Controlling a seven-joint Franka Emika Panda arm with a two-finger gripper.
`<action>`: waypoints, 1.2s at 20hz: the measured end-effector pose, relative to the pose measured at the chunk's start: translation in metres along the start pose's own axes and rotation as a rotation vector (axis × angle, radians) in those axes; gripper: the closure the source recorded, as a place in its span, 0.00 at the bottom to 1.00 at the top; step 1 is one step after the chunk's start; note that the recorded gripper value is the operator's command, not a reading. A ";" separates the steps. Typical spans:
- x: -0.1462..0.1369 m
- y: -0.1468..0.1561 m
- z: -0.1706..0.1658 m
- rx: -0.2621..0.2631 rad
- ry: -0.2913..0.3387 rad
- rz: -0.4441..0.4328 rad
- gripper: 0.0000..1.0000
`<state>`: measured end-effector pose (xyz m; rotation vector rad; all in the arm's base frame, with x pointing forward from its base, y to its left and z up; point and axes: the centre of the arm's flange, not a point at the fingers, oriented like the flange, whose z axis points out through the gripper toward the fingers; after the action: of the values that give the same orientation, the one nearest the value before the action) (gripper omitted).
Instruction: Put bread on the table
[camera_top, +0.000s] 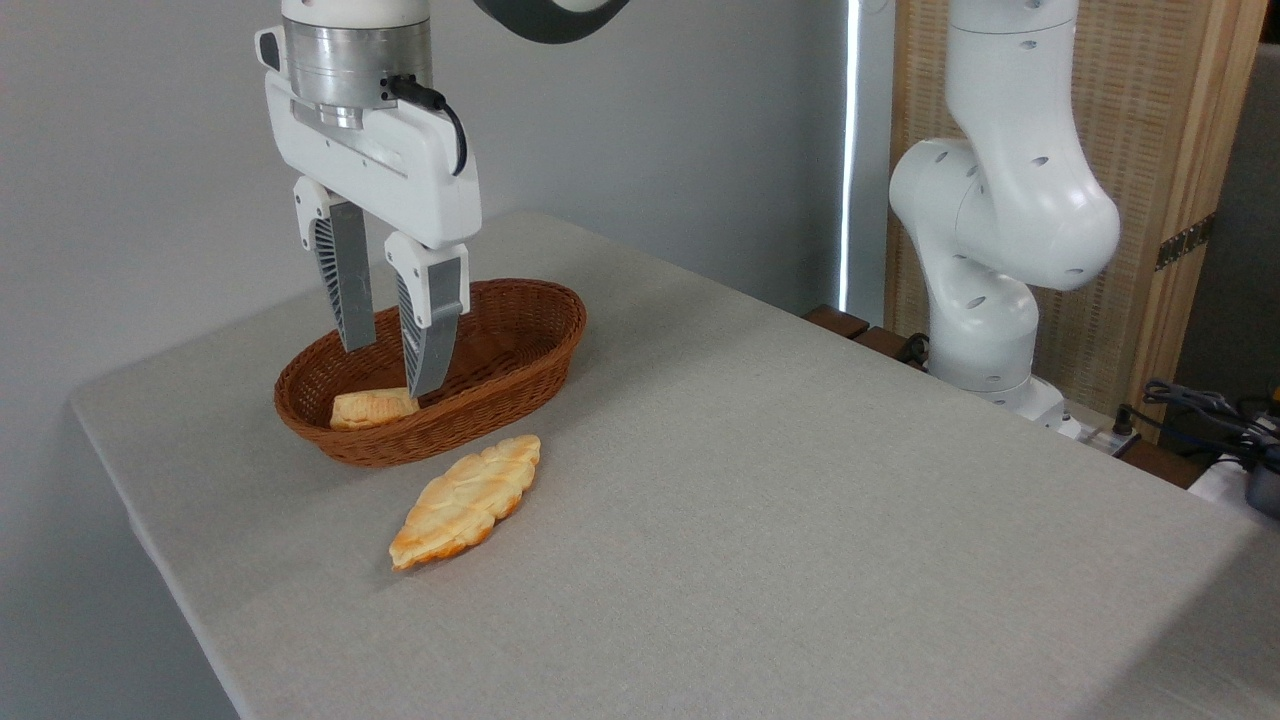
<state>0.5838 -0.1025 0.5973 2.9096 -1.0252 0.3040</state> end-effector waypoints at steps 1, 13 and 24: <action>0.000 0.000 0.000 0.000 0.000 0.000 0.00; 0.004 0.010 0.007 -0.017 -0.021 0.020 0.00; 0.022 0.063 0.048 -0.164 0.007 0.046 0.00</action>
<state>0.5696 -0.1705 0.5527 2.7413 -1.0640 0.2201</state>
